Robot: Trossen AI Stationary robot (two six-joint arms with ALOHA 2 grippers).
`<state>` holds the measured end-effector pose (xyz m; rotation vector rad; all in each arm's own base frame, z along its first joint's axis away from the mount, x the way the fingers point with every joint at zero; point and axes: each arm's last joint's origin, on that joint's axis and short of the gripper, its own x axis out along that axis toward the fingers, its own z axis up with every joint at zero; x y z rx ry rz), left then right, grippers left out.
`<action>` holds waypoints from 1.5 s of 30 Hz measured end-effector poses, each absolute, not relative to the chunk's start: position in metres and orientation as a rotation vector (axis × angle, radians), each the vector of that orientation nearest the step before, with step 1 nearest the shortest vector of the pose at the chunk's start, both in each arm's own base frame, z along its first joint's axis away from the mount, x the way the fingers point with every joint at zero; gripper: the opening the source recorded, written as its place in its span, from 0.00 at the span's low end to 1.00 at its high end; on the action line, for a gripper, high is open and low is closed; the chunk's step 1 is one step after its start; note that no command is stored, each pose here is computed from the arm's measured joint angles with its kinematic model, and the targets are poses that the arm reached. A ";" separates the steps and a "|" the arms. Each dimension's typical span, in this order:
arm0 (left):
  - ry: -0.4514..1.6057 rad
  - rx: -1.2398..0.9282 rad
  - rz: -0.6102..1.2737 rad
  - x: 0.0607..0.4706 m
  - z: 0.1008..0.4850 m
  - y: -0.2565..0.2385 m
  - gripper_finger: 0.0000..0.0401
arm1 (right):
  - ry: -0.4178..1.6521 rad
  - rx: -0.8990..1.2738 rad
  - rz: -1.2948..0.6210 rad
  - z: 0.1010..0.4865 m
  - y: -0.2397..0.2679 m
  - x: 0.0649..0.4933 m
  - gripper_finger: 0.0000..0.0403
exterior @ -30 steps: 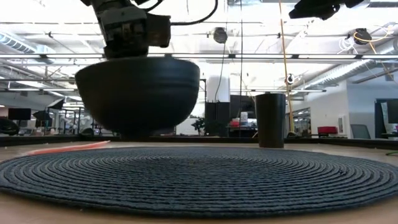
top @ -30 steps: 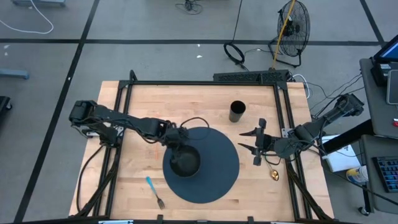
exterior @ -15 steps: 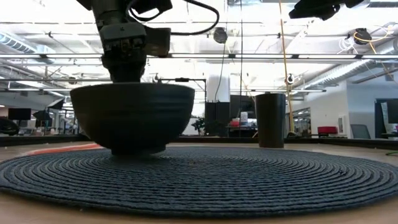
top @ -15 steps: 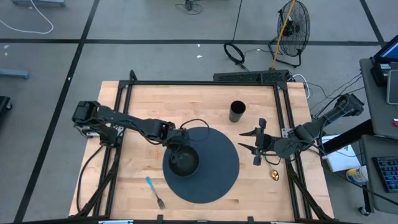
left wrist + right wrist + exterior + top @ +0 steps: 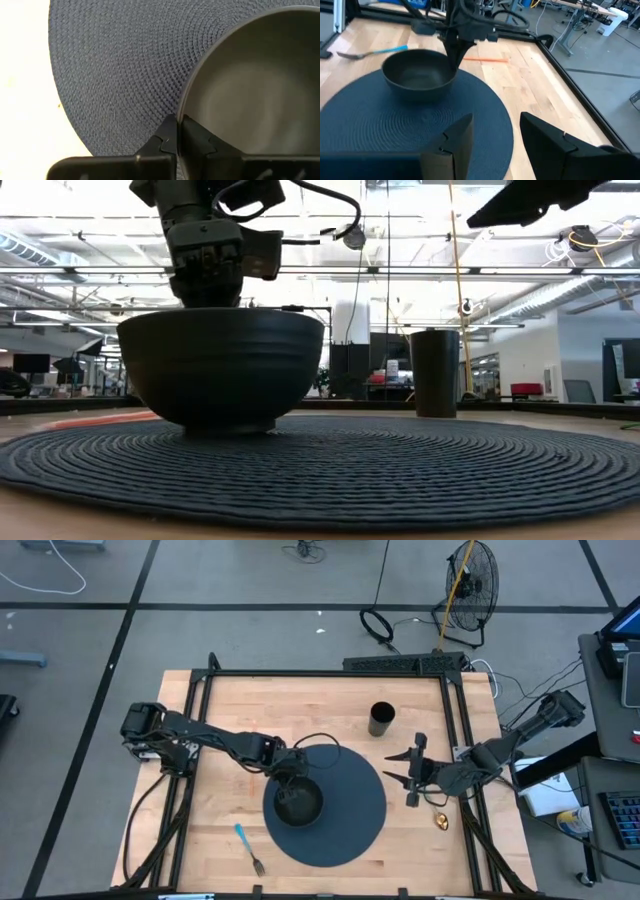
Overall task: Pick & Place Utensil
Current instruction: Put the black bowl on the left of the blue mat, then put the green spoon into the black bowl
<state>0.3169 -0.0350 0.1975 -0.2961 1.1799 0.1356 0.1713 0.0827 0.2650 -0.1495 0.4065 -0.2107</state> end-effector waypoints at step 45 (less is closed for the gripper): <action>0.581 0.034 0.345 0.211 0.288 -0.089 0.46 | 0.774 0.330 -0.257 0.221 0.089 0.170 0.39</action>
